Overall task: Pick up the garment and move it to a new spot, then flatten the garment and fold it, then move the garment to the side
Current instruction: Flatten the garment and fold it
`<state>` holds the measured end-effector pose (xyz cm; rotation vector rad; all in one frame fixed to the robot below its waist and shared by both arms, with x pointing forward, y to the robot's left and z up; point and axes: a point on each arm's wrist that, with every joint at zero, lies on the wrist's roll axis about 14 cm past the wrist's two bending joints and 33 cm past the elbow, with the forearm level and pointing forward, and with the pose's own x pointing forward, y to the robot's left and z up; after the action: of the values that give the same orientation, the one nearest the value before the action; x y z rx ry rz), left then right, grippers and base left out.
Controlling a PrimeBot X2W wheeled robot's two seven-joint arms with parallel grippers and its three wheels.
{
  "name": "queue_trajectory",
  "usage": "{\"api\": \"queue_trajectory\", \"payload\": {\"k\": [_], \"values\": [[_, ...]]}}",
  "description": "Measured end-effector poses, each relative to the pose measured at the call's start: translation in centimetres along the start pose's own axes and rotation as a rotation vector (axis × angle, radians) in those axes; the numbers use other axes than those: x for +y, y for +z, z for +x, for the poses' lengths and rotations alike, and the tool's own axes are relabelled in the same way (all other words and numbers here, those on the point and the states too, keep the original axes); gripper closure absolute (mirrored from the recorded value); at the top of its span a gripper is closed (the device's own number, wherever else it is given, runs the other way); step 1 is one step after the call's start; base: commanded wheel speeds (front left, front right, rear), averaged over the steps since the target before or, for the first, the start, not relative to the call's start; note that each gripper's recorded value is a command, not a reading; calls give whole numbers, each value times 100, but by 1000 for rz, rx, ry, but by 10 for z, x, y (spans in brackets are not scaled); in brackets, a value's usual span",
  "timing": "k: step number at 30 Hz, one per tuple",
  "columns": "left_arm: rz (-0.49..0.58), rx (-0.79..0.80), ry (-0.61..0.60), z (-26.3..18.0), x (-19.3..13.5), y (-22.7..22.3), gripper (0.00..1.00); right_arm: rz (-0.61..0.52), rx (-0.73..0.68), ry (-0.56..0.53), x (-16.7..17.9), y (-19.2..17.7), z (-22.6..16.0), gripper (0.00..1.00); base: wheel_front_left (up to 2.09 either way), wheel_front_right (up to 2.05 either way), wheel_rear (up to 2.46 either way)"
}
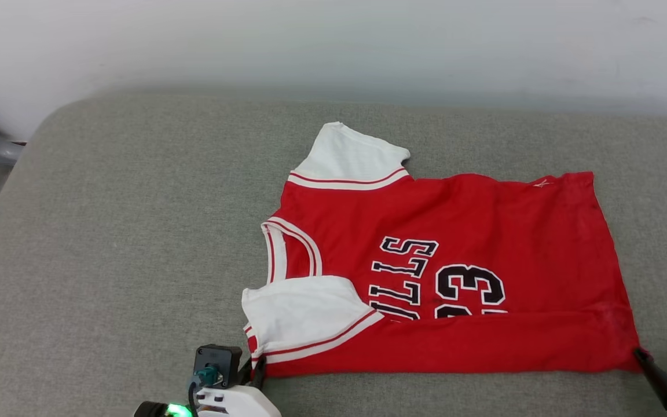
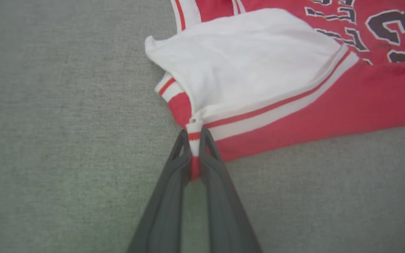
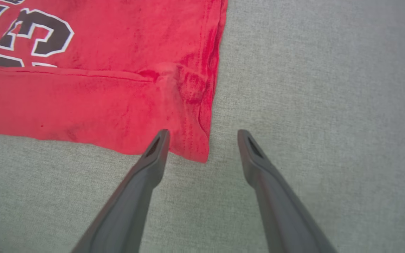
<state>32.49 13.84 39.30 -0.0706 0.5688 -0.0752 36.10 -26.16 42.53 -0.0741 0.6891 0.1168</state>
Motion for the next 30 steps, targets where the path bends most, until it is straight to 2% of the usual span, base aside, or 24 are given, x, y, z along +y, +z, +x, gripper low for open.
{"api": "queue_trajectory", "payload": {"k": [9,22,23,24,25,30], "values": [[18,-158,-5,-20,3,42,100,15,130,12,12,-23,11,0,0,0,0],[29,-123,-30,-13,-7,37,100,42,266,-9,13,-46,42,0,0,0,0],[31,-121,-29,-12,-6,37,100,44,276,-9,13,-49,43,52,0,0,0],[32,-120,-28,-11,-6,37,100,44,288,-8,13,-52,43,86,0,0,0],[33,-115,-26,-10,-5,35,100,44,293,-7,13,-53,44,100,0,0,0],[39,-107,-19,-10,-3,33,100,59,290,-7,13,-54,42,100,0,0,0]]}}
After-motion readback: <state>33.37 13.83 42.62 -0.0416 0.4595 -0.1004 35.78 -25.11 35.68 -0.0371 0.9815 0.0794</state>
